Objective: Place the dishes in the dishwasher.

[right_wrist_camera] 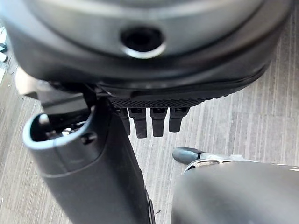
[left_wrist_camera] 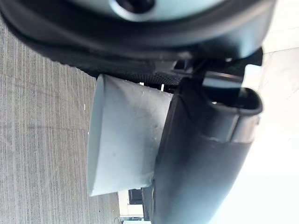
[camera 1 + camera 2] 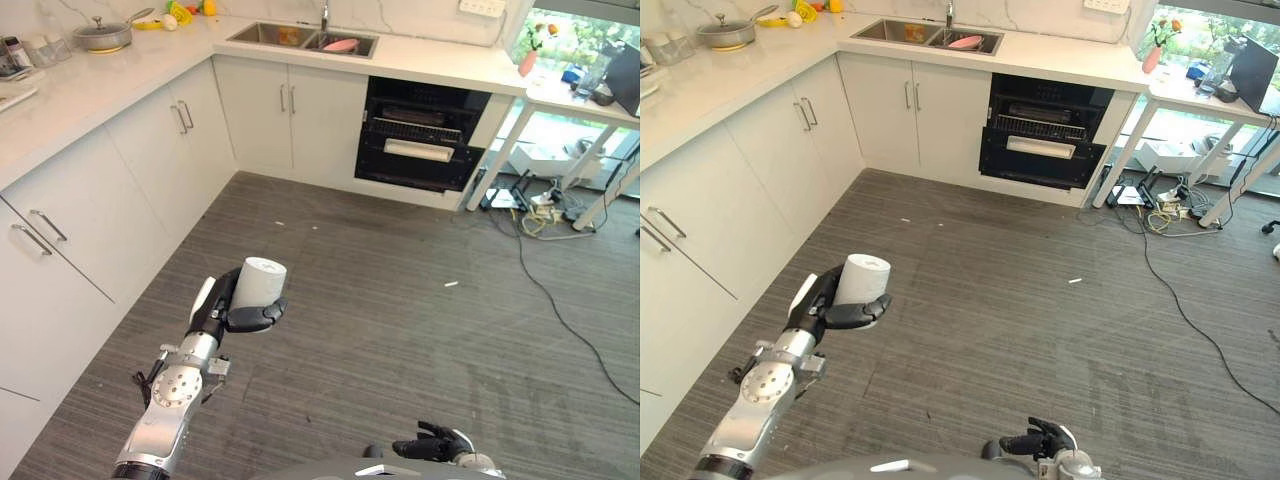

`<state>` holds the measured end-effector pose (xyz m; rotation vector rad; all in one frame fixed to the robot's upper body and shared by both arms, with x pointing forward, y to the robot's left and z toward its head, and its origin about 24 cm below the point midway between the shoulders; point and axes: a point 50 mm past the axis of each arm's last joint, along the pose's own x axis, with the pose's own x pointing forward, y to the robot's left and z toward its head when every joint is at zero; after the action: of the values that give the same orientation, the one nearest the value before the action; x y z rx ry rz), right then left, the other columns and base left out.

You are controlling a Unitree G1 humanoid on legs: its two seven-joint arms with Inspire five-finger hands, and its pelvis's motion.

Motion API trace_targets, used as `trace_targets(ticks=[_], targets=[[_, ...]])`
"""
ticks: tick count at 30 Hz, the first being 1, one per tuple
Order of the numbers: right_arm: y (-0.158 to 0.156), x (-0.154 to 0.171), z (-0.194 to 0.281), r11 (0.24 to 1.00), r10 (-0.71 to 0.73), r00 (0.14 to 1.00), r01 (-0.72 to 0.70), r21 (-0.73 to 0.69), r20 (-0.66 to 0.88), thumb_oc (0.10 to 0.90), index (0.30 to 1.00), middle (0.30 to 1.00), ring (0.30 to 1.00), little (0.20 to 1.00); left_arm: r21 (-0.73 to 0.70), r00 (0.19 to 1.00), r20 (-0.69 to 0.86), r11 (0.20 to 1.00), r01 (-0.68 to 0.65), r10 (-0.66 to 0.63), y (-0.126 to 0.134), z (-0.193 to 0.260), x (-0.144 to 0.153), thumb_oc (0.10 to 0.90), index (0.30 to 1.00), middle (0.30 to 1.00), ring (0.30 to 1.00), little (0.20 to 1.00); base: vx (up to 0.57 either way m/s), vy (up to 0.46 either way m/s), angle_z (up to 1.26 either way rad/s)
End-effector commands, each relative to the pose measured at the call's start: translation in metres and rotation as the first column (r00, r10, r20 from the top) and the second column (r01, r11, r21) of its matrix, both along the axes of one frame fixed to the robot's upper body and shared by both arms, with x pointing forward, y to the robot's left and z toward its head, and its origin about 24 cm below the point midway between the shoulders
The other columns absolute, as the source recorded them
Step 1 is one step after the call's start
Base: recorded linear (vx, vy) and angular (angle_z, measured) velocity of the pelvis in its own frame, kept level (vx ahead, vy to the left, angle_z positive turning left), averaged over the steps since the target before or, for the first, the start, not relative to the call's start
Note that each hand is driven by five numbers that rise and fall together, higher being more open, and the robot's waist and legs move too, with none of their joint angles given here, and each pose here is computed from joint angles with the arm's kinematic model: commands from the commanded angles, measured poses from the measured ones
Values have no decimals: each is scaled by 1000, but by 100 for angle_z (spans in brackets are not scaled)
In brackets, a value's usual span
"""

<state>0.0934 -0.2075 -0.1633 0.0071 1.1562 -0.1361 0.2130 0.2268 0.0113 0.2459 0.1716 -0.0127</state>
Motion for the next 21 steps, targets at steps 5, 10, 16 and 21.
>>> trace_targets(ticks=[5,10,16,21], targets=[[0,44,14,995,86,988,-79,-56,128,800,900,900,900,900,58,953,300,998,22,-38,-1,63,28,400,300,300,300,300,50,189,1],[-7,76,33,979,178,952,-144,-146,251,800,900,900,900,900,120,947,320,993,-3,-36,2,67,30,400,300,300,300,300,174,-19,13],[-15,85,43,966,213,932,-157,-204,293,800,900,900,900,900,139,944,330,990,-23,-25,3,68,35,400,300,300,300,300,245,-87,72],[-17,76,40,970,196,939,-145,-193,283,800,900,900,900,900,134,950,311,990,-39,-5,8,63,30,400,300,300,300,300,377,-151,24]])
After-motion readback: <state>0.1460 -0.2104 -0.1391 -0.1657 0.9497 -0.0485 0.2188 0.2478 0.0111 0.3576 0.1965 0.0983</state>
